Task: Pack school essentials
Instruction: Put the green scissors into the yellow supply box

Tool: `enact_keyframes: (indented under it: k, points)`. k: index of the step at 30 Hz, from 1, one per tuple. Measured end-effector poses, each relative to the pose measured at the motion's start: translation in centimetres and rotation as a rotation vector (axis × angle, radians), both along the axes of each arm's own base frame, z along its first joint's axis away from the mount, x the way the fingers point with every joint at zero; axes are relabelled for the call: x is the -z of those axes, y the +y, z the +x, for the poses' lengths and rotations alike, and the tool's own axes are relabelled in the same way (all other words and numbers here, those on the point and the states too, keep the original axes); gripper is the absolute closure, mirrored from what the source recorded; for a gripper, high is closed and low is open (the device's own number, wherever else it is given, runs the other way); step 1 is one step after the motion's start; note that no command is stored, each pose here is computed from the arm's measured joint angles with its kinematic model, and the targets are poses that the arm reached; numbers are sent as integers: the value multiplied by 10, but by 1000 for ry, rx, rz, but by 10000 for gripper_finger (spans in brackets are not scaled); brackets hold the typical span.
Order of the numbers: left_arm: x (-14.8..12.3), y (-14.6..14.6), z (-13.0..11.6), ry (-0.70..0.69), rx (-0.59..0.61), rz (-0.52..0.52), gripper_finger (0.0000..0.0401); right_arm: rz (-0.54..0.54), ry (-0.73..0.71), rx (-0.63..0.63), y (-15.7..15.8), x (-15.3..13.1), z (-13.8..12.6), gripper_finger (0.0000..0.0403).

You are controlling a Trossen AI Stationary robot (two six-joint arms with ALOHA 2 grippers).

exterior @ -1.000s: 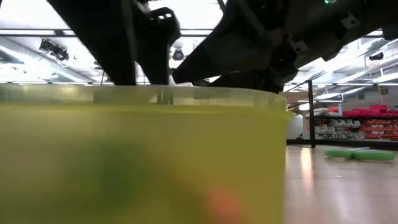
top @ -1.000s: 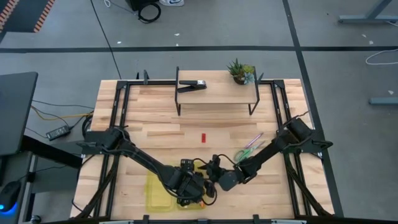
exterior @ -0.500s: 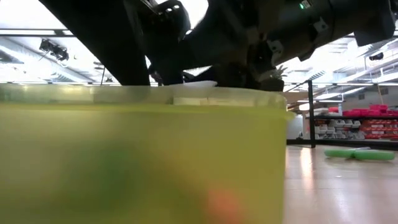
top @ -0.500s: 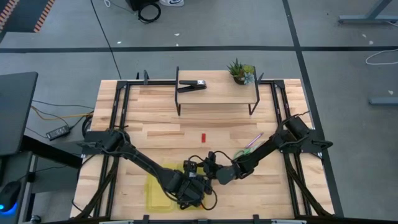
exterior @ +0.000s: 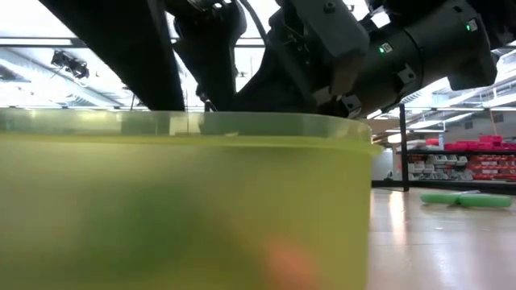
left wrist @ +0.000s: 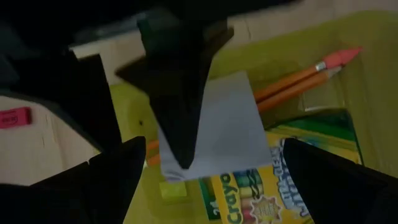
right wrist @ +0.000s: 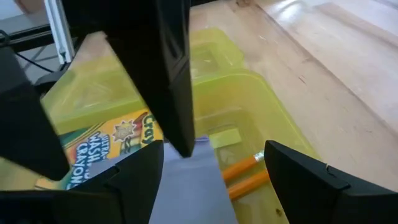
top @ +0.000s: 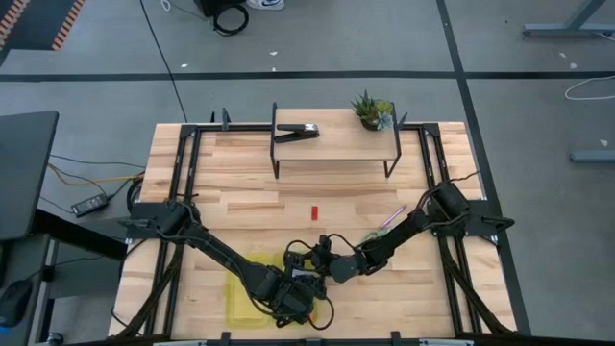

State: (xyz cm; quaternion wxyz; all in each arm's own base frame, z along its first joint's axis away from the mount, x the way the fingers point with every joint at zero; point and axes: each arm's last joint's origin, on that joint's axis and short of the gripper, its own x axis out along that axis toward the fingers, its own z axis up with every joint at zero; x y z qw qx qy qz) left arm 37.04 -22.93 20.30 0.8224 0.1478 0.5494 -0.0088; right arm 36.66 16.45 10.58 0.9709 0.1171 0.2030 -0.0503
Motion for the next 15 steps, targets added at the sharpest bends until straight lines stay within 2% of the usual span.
enact_keyframes:
  k: [5, 10, 15]
  points:
    - [0, 1, -1, 11, -7, 3, 12, -21, 26, -7, -2, -7, -2, 118]
    - [1, 4, 0, 18, -67, -20, 12, -78, 64, 20, -6, -23, -8, 118]
    - [1, 8, 2, 24, -122, -60, 12, -116, 104, 8, -6, -23, -11, 118]
